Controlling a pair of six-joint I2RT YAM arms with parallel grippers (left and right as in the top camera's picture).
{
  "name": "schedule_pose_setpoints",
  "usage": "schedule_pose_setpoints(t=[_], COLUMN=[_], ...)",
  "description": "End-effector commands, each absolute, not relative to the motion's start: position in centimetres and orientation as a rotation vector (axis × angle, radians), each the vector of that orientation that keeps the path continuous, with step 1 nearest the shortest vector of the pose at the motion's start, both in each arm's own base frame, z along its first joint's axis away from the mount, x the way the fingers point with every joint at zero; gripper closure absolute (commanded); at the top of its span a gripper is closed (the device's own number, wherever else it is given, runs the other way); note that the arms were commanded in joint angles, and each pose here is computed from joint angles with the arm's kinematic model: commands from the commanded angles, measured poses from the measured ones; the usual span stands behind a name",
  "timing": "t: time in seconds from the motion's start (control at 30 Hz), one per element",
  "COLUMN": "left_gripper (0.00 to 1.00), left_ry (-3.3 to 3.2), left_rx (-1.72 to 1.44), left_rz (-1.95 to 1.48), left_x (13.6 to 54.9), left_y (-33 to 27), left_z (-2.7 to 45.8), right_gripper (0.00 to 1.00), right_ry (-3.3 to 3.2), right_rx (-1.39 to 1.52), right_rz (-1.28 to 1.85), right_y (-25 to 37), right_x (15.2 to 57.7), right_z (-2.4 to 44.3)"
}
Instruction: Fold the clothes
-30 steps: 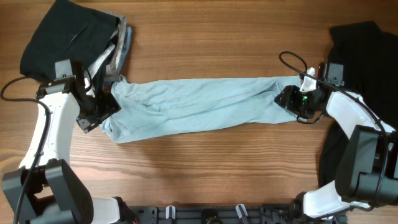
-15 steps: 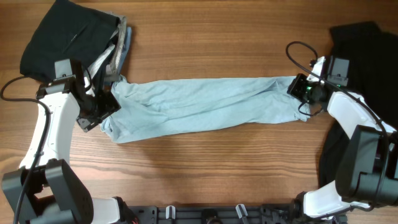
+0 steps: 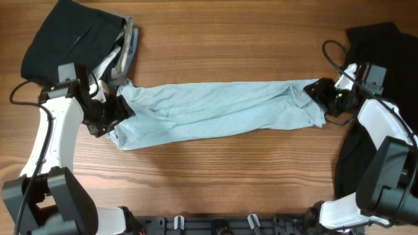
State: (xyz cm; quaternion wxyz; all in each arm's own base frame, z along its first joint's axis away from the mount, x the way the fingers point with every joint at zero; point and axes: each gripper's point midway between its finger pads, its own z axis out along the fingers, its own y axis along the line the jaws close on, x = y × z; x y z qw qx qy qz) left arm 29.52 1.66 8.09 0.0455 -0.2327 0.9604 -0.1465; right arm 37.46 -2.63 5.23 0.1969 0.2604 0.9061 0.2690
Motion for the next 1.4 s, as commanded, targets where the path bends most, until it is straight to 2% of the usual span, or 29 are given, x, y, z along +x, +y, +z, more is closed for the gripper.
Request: schedule_pose_setpoints(t=[0.0,0.07,0.17,0.3,0.4,0.47,0.53,0.6,0.63,0.7,0.77,0.87,1.0,1.13,1.3,1.37], left_gripper=[0.27,0.27,0.27,0.26,0.26,0.27,0.27,0.27,0.27,0.27,0.26,0.26,0.26,0.26,0.26,0.26], left_ry=[2.931,2.935,2.941,2.943,2.943,2.940,2.936,2.935,2.933,2.924,2.918,2.913,2.911,2.908,2.908,2.908], left_rx=[-0.562,-0.538,-0.489,-0.452,-0.450,-0.449,-0.448,-0.447,-0.446,-0.442,-0.440,-0.437,-0.437,-0.435,-0.435,-0.435], left_rz=[-0.523,-0.524,-0.524,-0.525,-0.525,-0.524,-0.524,-0.523,-0.523,-0.522,-0.521,-0.520,-0.520,-0.518,-0.519,-0.519], left_x=[29.7,29.8,29.9,30.1,30.1,30.1,30.2,30.3,30.3,30.6,30.7,30.8,30.9,30.9,30.9,30.9], left_y=[0.3,-0.1,-0.8,-1.4,-1.5,-1.5,-1.4,-1.4,-1.4,-1.4,-1.4,-1.4,-1.3,-1.3,-1.3,-1.3], left_z=[9.1,9.1,9.1,9.1,9.1,9.1,9.2,9.2,9.2,9.2,9.2,9.2,9.2,9.3,9.3,9.3], right_gripper=[0.34,0.34,0.46,0.73,0.82,0.80,0.71,0.70,0.70,0.62,0.62,0.63,0.64,0.69,0.96,0.96], right_ry=[2.683,2.745,2.743,2.657,2.633,2.652,2.687,2.718,2.731,2.752,2.740,2.690,2.665,2.645,2.596,2.565], right_rx=[0.781,0.794,0.742,0.674,0.685,0.697,0.698,0.598,0.538,0.409,0.320,0.178,0.175,0.188,0.199,0.230], right_rz=[0.695,0.621,0.613,0.593,0.587,0.589,0.632,0.651,0.616,0.381,0.273,0.313,0.258,0.175,0.150,0.150], right_y=[-1.5,-1.4,-0.5,-0.4,-0.7,-0.6,0.1,0.8,0.7,-1.4,-2.4,-1.7,-2.4,-3.5,-3.9,-4.1], right_x=[34.7,33.8,34.4,36.7,37.2,36.8,35.9,35.4,35.4,35.6,36.2,37.3,38.0,38.5,39.6,40.2], right_z=[4.0,2.9,2.1,2.2,2.4,2.2,2.0,2.0,1.9,1.2,1.2,1.8,2.0,2.1,2.7,3.0])
